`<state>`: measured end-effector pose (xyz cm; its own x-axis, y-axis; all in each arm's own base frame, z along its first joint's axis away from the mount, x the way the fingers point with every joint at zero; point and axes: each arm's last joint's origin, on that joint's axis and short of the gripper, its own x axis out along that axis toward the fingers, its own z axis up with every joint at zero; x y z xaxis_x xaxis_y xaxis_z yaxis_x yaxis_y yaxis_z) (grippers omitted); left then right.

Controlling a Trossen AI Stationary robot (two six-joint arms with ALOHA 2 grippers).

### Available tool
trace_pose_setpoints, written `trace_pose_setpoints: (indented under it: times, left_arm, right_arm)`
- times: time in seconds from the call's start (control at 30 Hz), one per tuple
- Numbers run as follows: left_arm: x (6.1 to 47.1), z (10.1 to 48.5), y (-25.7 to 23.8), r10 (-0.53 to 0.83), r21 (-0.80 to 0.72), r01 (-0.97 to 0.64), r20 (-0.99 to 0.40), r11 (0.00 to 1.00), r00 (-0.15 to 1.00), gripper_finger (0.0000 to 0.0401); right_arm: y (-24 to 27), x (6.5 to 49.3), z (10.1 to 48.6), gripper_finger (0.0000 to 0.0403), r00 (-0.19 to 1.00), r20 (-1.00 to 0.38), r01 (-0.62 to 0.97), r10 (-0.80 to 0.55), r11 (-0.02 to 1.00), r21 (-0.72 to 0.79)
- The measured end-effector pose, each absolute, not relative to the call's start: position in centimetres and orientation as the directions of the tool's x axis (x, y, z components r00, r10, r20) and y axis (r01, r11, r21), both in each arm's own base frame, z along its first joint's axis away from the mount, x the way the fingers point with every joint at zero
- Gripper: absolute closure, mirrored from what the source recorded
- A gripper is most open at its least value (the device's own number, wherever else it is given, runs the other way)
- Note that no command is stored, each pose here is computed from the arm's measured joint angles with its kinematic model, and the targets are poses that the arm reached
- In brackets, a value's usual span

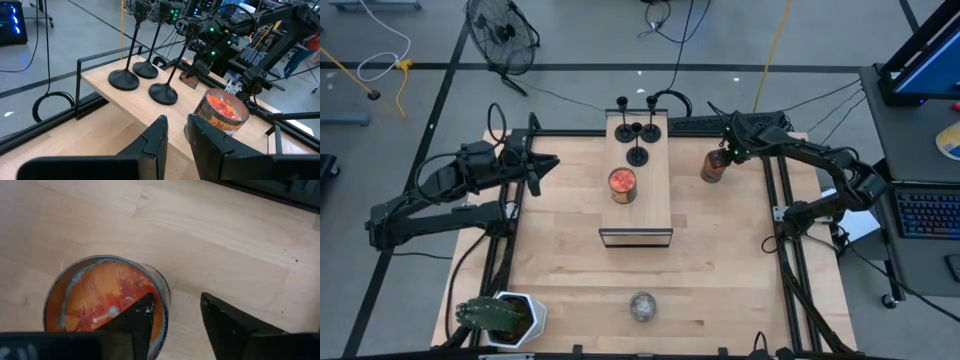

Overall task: Pick & Place candle stick holders
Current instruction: Put the orange scented candle on the shelf aligned with the other orange scented candle

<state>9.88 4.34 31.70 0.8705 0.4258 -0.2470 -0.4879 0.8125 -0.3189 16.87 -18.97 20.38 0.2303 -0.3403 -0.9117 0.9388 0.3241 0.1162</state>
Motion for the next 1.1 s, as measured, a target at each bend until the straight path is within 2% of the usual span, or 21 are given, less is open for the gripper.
trace_pose_setpoints:
  times: [0.47,0.77,1.1]
  left_arm:
    - [9.9,31.7,4.3,0.426,-0.315,-0.488,-0.247,0.814,0.870,0.0320]
    - [9.9,31.7,4.3,0.425,-0.317,-0.487,-0.247,0.814,0.871,0.0320]
    - [9.9,31.7,4.3,0.424,-0.321,-0.487,-0.247,0.812,0.871,0.0320]
  right_arm:
    - [-18.6,16.6,19.6,0.0395,0.221,-0.917,0.944,-0.332,0.308,0.116]
    - [-18.3,16.2,19.4,0.0400,0.200,-0.919,0.955,-0.340,0.278,0.105]
    - [-16.9,15.1,22.7,0.0402,0.224,-0.903,0.950,-0.367,0.288,0.118]
